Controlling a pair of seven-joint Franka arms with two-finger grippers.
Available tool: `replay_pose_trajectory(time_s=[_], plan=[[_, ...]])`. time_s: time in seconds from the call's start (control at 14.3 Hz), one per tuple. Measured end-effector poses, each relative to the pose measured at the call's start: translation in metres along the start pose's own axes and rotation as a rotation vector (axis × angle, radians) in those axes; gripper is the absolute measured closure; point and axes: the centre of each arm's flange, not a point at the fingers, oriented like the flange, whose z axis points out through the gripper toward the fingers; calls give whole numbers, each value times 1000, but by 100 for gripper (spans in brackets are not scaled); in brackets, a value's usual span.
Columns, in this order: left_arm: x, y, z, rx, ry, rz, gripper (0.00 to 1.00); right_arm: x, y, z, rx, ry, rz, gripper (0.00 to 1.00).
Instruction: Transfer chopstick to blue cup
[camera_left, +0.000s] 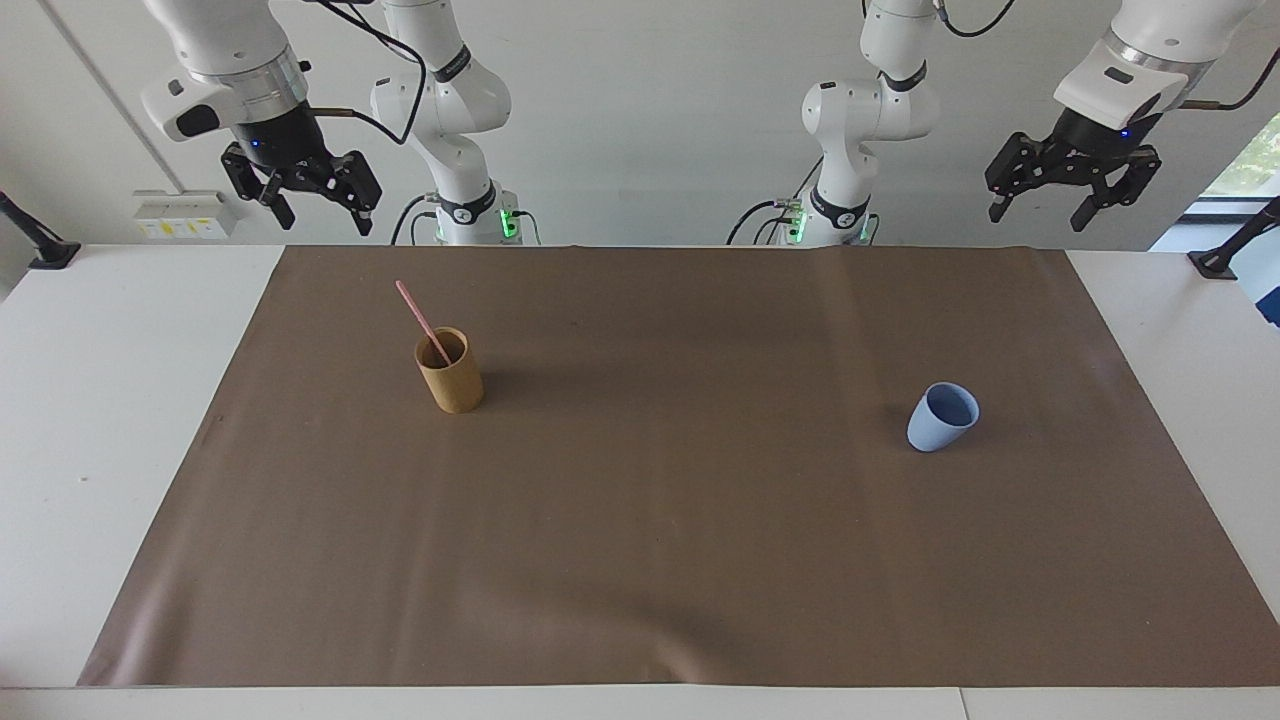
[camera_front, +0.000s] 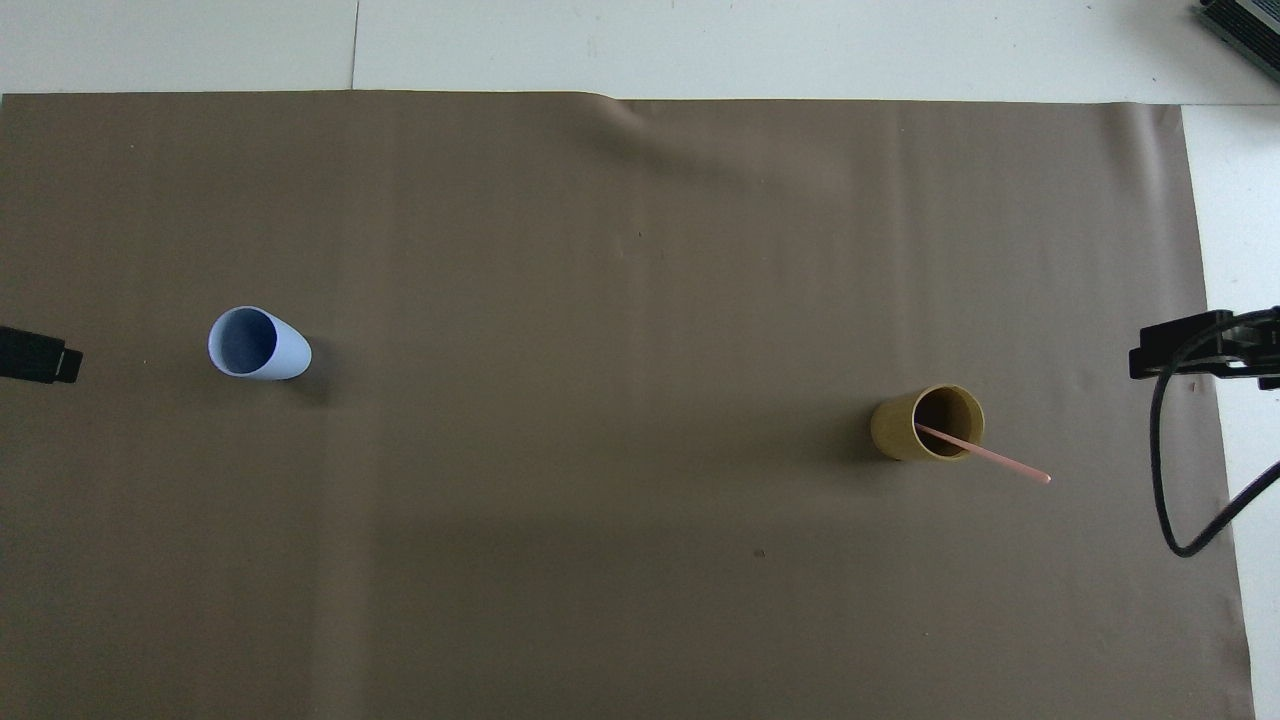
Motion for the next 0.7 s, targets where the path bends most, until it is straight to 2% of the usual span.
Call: replay_pose_trajectory(time_s=[0.7], plan=[[0,3,0,0,1,5,0,0,0,0,0,-1,0,0]])
